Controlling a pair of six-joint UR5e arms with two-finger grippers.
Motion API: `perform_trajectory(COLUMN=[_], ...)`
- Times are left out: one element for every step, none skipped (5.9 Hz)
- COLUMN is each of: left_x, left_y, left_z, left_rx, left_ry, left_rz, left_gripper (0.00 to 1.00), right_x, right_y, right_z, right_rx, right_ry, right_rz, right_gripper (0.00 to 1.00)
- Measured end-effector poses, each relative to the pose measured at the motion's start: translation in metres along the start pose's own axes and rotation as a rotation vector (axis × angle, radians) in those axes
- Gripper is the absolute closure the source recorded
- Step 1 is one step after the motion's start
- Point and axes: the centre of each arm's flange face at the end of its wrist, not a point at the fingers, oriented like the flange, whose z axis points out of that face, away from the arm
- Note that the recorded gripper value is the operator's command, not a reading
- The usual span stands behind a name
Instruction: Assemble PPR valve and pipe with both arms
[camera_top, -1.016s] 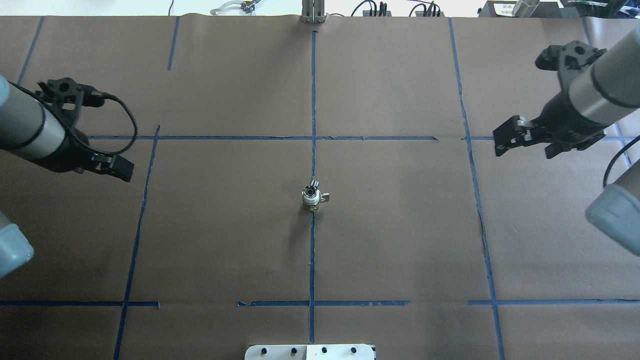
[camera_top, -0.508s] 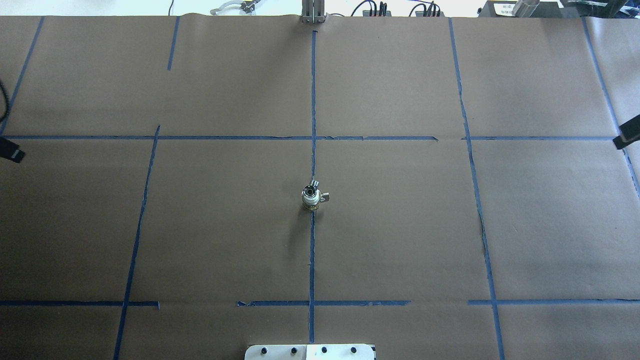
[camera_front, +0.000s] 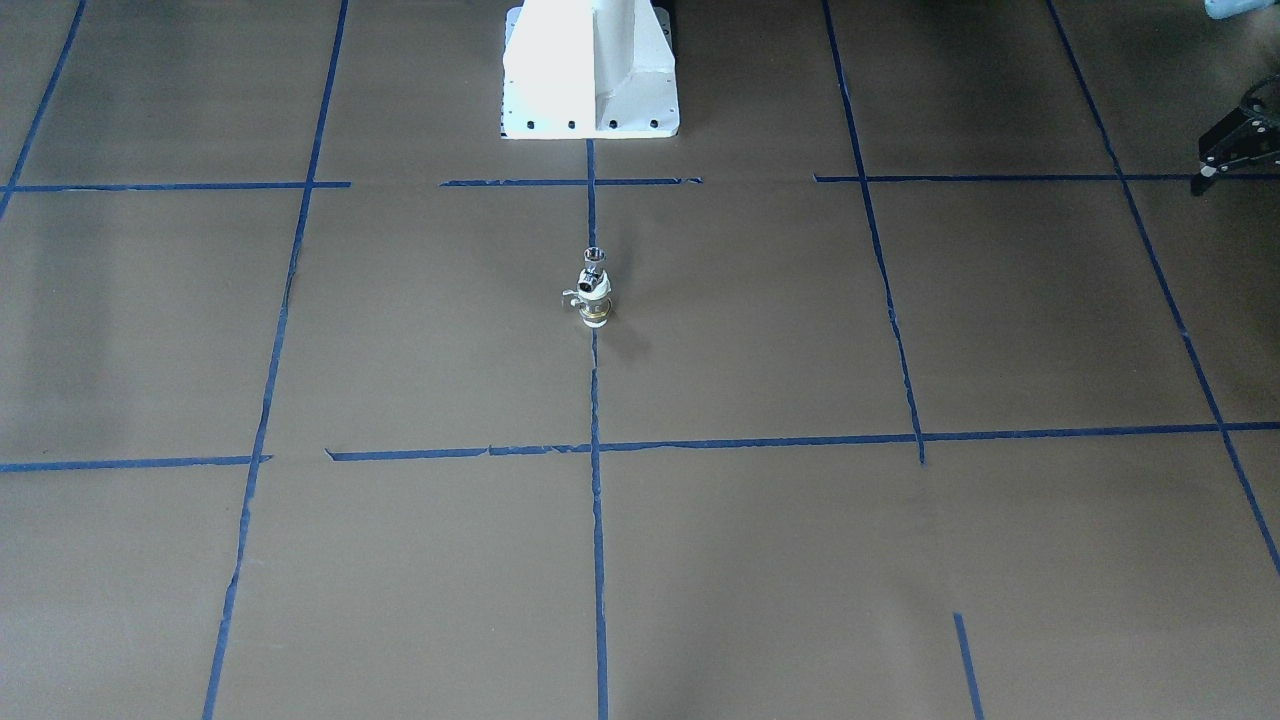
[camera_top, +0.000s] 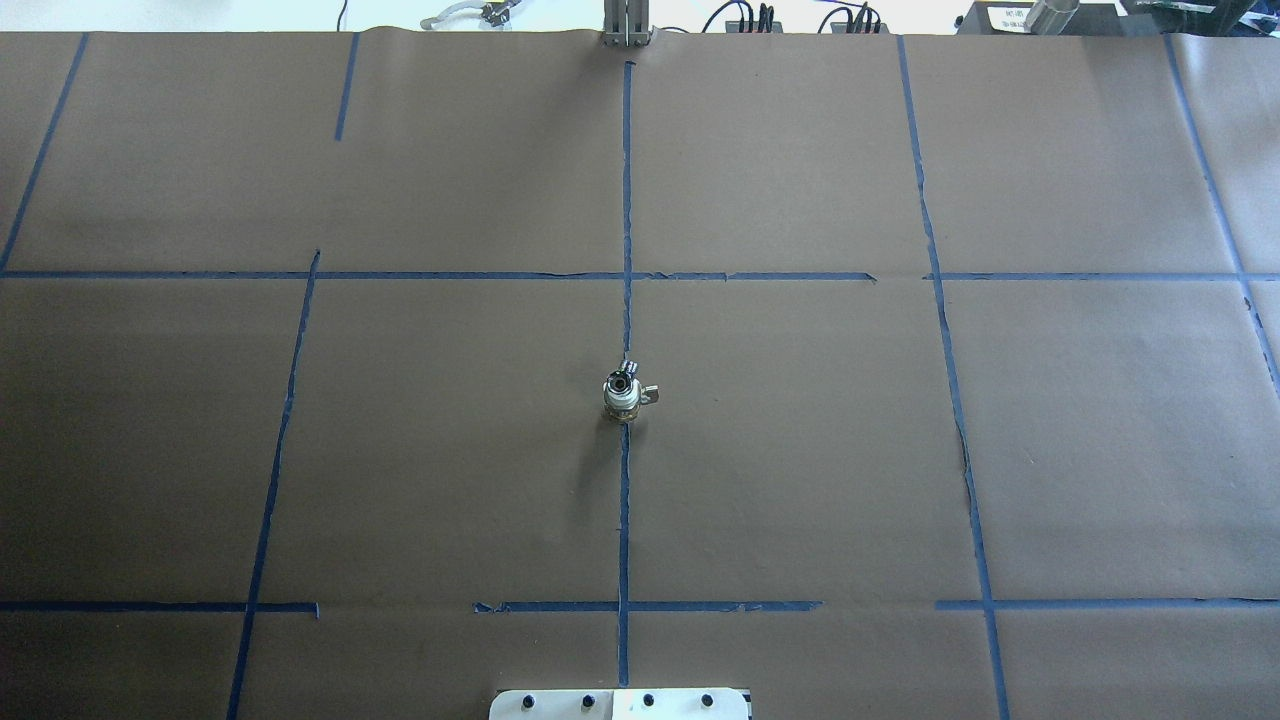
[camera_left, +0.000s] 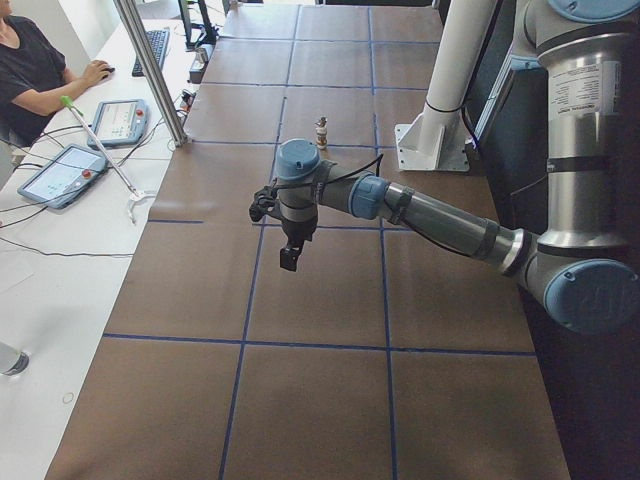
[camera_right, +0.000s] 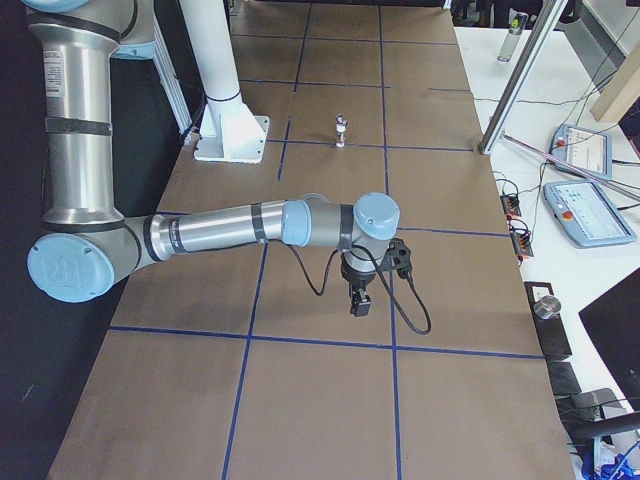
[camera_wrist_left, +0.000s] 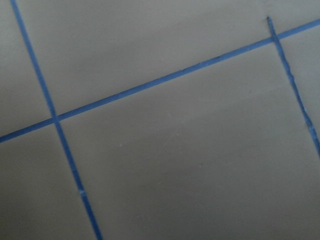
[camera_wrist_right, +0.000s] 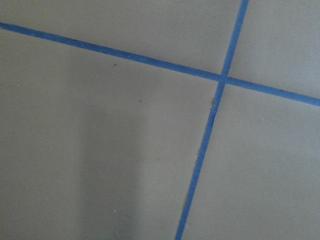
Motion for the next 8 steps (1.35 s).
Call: perform_trajectory(left_x=[-0.027,-0.053,-0.065,-0.07,-0.071,-0.072,-0.076,-0.082], left_y=[0.016,0.03,0.037,0.041,0.04,0.034,0.029,0.026], left_z=[0.008,0.018,0.024,0.026,0.026,0.025,0.028,0.033], left_rx=[-0.021,-0.041,-0.059,-0.076,-0.081,-0.084,-0.093,-0.102], left_ry=[0.007,0.041,0.079,0.092,0.087,0.071,0.06,0.061], left_rz=[-0.02,-0.039,-0.072,-0.098,-0.102,-0.102,-0.112,-0.124], left_gripper=[0.0,0.0,0.0,0.0,0.0,0.0,0.0,0.0], right_x=[0.032,0.04,0.037,0.026,0.015,0.007,0.003,0.002], right_y=[0.009,0.013,0.011,0.005,-0.002,-0.006,-0.008,-0.009], right_z=[0.004,-0.002,-0.006,-0.005,0.001,0.007,0.012,0.014], right_rx=[0.031,0.061,0.072,0.066,0.047,0.031,0.022,0.02], right_ry=[0.0,0.003,0.005,0.005,0.005,0.006,0.005,0.004], right_rz=[-0.025,-0.037,-0.048,-0.054,-0.056,-0.063,-0.069,-0.073], right_gripper=[0.0,0.0,0.0,0.0,0.0,0.0,0.0,0.0])
